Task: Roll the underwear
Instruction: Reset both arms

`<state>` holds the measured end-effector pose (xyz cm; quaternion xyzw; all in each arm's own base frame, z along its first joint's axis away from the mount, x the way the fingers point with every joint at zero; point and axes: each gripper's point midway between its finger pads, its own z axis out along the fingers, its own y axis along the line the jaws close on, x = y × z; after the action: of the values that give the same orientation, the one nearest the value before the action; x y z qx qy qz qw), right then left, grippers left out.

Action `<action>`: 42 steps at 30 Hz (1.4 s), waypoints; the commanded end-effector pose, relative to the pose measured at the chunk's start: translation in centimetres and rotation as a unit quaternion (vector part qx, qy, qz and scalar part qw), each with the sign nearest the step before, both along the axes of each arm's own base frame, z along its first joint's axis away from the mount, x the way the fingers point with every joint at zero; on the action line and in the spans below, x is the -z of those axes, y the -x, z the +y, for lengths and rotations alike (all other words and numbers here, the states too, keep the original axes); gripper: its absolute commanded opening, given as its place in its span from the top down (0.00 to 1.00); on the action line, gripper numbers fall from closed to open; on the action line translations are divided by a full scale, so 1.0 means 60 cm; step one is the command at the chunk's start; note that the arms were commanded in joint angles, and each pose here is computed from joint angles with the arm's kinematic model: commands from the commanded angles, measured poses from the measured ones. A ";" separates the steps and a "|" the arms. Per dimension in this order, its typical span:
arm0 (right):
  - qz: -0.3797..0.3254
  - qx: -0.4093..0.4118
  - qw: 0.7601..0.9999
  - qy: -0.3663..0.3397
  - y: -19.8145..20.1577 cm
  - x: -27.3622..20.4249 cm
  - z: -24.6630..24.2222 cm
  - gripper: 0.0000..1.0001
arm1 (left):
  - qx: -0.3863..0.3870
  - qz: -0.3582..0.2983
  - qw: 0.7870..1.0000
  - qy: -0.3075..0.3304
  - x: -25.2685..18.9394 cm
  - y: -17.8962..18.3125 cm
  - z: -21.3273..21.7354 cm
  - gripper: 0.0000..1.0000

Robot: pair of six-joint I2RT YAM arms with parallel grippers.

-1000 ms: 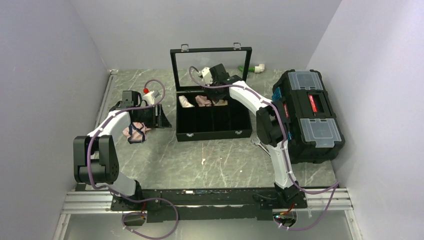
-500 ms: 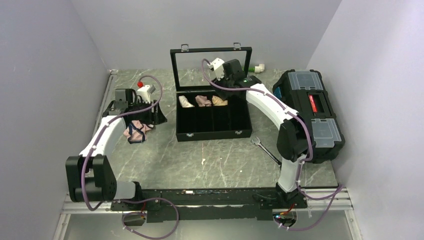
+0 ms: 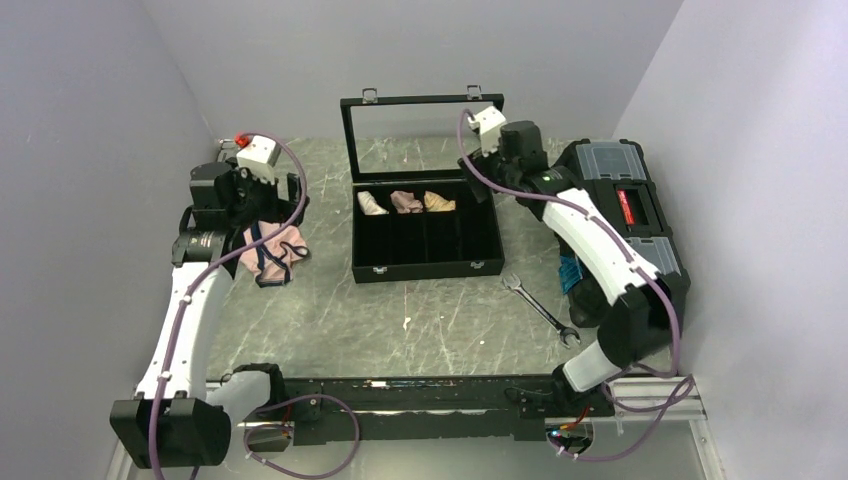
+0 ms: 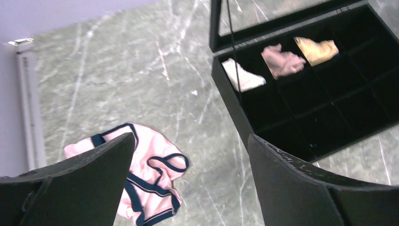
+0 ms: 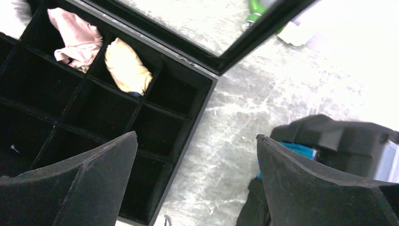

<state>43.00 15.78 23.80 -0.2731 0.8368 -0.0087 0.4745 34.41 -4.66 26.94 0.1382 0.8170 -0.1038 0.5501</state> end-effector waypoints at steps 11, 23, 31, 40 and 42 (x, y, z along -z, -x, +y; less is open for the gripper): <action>-0.118 0.078 0.988 -0.063 0.107 -0.105 -0.103 0.00 | -0.102 -0.060 0.993 -0.020 -0.070 -0.002 0.058 0.01; -0.100 0.020 0.985 -0.140 0.197 -0.024 -0.089 0.00 | -0.028 -0.068 0.997 0.003 -0.015 0.050 0.012 0.01; -0.115 0.013 0.982 -0.149 0.222 -0.009 -0.102 0.00 | 0.005 -0.088 0.996 -0.018 -0.007 0.080 0.001 0.01; -0.123 -0.011 0.981 -0.150 0.239 -0.005 -0.115 0.00 | 0.028 -0.136 0.990 -0.020 0.010 0.098 -0.010 0.01; -0.126 -0.009 0.981 -0.150 0.242 -0.008 -0.122 0.00 | 0.026 -0.133 0.990 -0.024 0.017 0.099 -0.009 0.01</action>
<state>28.69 8.42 22.52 -0.1904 0.7847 0.0774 0.5848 28.18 -5.05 24.49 0.1674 0.7619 -0.0878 0.6195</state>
